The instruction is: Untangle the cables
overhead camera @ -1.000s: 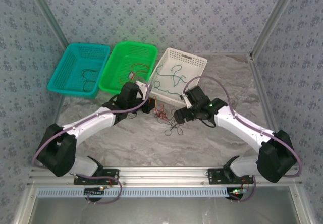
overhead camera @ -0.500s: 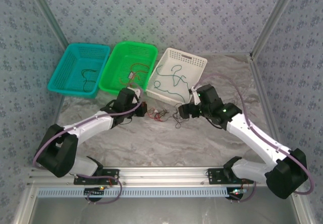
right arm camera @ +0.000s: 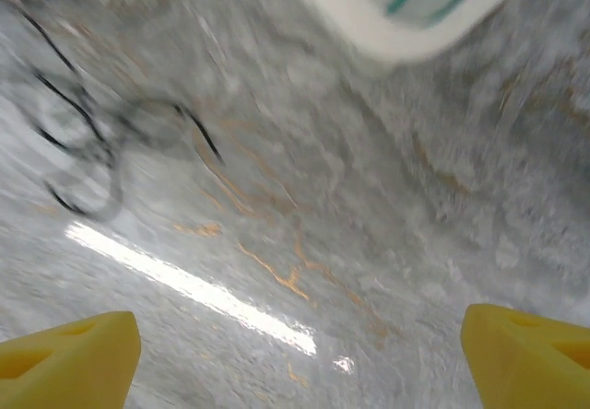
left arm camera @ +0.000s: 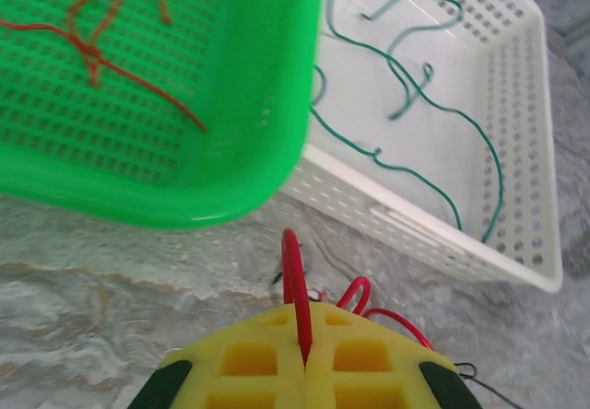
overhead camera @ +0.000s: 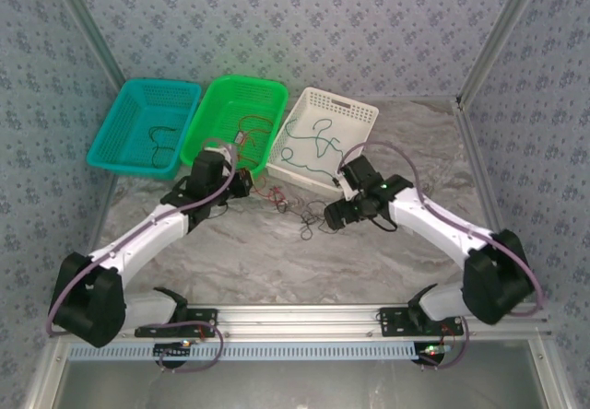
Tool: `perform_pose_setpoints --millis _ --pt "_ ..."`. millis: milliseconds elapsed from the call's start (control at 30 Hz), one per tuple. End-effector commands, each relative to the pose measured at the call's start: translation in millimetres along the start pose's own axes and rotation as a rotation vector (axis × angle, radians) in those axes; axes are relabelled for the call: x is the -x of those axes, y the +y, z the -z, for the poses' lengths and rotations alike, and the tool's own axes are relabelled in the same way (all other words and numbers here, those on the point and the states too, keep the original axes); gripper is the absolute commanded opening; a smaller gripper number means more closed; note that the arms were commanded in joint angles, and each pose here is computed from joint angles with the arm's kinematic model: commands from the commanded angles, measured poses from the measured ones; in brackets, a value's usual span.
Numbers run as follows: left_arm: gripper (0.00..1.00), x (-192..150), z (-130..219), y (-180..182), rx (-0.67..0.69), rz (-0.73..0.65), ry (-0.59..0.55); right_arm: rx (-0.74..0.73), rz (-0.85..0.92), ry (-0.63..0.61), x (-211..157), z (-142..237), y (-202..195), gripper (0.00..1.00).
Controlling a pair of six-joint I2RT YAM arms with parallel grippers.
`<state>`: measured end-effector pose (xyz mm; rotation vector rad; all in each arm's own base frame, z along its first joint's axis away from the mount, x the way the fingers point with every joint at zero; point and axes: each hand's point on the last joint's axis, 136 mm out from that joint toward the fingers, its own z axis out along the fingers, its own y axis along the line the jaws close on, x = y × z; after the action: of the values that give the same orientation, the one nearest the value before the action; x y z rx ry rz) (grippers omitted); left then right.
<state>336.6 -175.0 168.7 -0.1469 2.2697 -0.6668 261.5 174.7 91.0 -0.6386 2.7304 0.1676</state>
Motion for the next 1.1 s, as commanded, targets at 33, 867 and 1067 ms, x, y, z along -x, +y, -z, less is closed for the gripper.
perform_pose_setpoints --millis 33,867,1067 --pt "0.00 20.7 18.7 23.3 0.096 0.119 -0.058 -0.024 0.030 0.158 -27.1 -5.2 -2.2 0.92" --pt "0.70 -67.9 36.4 -102.5 -0.453 -0.528 0.160 -0.129 -0.310 -0.286 47.5 25.8 -26.1 0.94" --pt "0.99 -83.8 33.4 -144.0 -0.594 -0.711 0.184 -0.076 -0.260 -0.308 53.5 30.4 -14.3 0.93"
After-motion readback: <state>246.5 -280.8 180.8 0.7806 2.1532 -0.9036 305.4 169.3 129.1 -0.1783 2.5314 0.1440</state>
